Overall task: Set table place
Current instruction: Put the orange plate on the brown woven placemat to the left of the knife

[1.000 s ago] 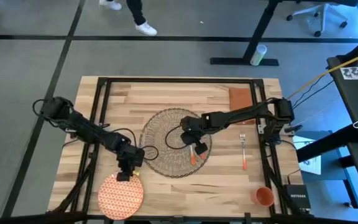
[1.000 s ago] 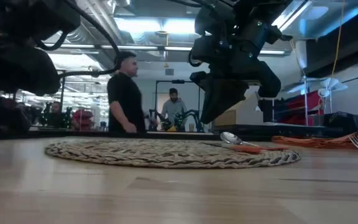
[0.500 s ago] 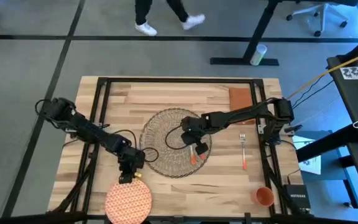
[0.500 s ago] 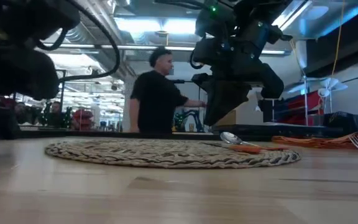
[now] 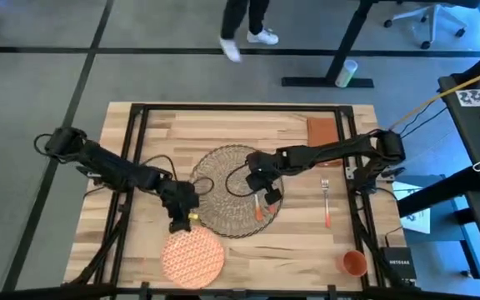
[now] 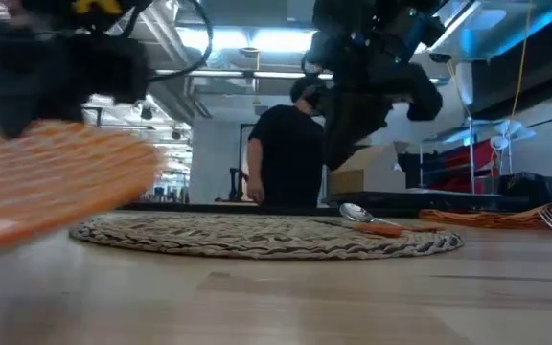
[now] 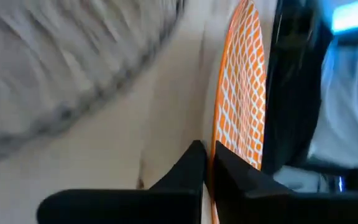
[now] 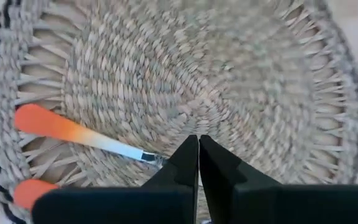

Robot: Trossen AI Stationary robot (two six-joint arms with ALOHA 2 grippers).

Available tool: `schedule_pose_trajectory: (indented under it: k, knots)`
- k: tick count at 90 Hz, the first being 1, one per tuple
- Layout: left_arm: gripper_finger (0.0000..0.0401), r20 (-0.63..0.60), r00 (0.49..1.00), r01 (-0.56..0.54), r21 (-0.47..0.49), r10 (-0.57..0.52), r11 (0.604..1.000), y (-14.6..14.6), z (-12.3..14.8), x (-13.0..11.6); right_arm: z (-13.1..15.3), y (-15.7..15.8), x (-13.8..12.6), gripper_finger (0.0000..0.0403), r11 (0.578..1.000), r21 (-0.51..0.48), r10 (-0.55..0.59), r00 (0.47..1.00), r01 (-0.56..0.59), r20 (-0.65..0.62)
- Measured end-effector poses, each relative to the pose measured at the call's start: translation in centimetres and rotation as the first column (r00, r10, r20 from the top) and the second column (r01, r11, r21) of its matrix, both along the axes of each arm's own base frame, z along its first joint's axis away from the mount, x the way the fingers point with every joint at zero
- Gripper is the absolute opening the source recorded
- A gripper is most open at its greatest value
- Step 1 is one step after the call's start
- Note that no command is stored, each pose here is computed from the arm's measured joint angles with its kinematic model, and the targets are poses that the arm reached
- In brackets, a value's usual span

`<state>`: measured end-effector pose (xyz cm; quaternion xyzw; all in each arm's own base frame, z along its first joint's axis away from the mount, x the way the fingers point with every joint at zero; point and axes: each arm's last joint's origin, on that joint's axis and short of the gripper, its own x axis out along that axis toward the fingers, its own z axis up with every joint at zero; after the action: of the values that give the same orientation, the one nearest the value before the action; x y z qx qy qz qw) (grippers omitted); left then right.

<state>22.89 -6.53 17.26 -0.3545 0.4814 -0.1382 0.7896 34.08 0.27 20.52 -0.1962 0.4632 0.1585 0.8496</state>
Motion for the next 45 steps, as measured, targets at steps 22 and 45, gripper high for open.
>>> schedule_pose_trajectory:
  k: [22, 45]
  knots:
    - [0.0001, 0.177, 0.967, -0.185, -0.016, 0.185, 0.983, 3.2, 2.0, 1.2, 0.9, 0.0, -0.6, 0.0, 1.0, -0.002, -0.009, 1.0, 0.009, -0.004]
    - [0.0001, 0.222, 0.915, -0.363, 0.08, 0.338, 0.928, 7.0, 1.8, 1.5, 0.7, 0.0, -0.9, 0.0, 1.0, 0.002, -0.016, 0.999, 0.016, -0.031]
